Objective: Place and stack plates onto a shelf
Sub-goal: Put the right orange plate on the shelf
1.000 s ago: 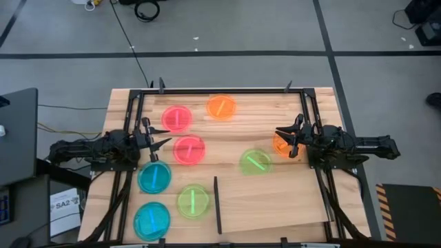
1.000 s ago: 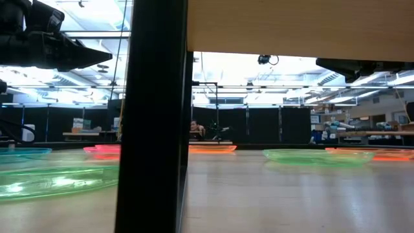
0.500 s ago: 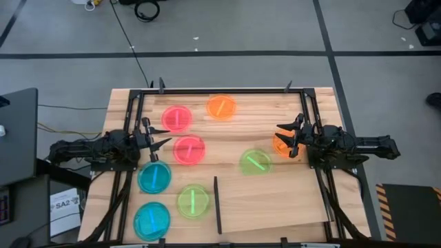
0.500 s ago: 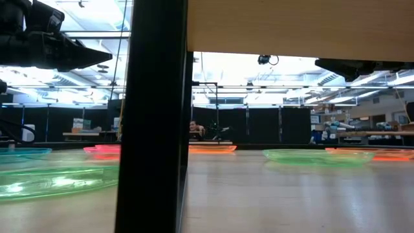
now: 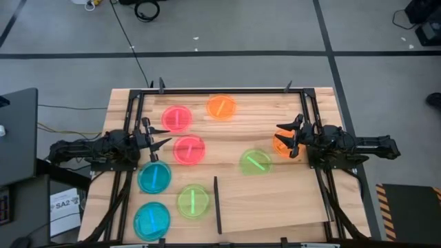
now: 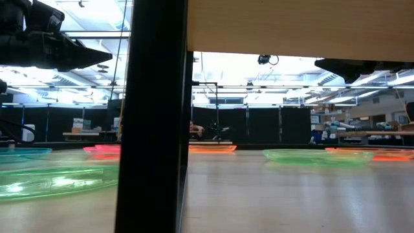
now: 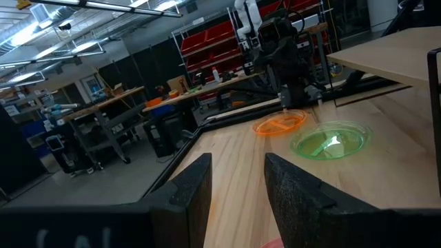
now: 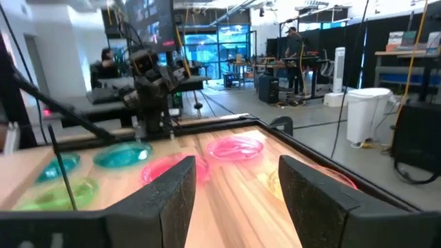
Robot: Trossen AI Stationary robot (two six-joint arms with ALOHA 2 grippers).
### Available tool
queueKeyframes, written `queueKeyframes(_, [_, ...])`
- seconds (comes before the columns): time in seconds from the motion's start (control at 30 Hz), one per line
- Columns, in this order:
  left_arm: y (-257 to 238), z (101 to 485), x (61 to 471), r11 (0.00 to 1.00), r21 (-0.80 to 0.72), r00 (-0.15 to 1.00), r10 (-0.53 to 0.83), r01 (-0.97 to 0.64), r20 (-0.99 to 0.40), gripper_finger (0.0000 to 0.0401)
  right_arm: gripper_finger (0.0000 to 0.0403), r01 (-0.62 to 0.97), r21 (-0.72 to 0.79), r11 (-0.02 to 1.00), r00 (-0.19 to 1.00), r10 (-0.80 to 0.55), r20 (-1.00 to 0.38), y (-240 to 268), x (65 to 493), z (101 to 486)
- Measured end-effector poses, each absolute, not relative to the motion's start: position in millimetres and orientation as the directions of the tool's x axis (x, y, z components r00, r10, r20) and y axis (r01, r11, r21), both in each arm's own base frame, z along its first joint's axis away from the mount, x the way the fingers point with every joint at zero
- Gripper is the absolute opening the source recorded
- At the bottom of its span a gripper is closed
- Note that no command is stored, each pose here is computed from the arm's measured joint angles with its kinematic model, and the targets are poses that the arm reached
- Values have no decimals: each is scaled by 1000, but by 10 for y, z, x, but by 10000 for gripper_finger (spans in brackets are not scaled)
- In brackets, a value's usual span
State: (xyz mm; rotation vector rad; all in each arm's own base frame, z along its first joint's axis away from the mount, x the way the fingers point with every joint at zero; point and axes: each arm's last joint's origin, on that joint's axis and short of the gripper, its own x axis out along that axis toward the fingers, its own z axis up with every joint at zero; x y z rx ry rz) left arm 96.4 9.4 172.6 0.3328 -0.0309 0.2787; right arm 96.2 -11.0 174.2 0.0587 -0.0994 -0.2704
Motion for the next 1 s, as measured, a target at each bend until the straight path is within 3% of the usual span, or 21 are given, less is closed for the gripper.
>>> queueKeyframes(0.13, [94,1725,964,907,318,961,265,-275,75,141,211,311,226,923,909,-358,213,-135,934,1866])
queueKeyframes(0.4, [94,1726,964,907,318,961,265,-275,75,141,204,436,253,864,835,-493,245,-175,784,2342])
queueKeyframes(0.7, [94,1726,964,907,318,961,265,-275,75,141,204,638,221,738,767,-635,-95,-233,634,2887])
queueKeyframes(1.0, [94,1725,964,907,318,961,265,-275,75,141,203,767,230,598,626,-622,-470,-296,715,2947])
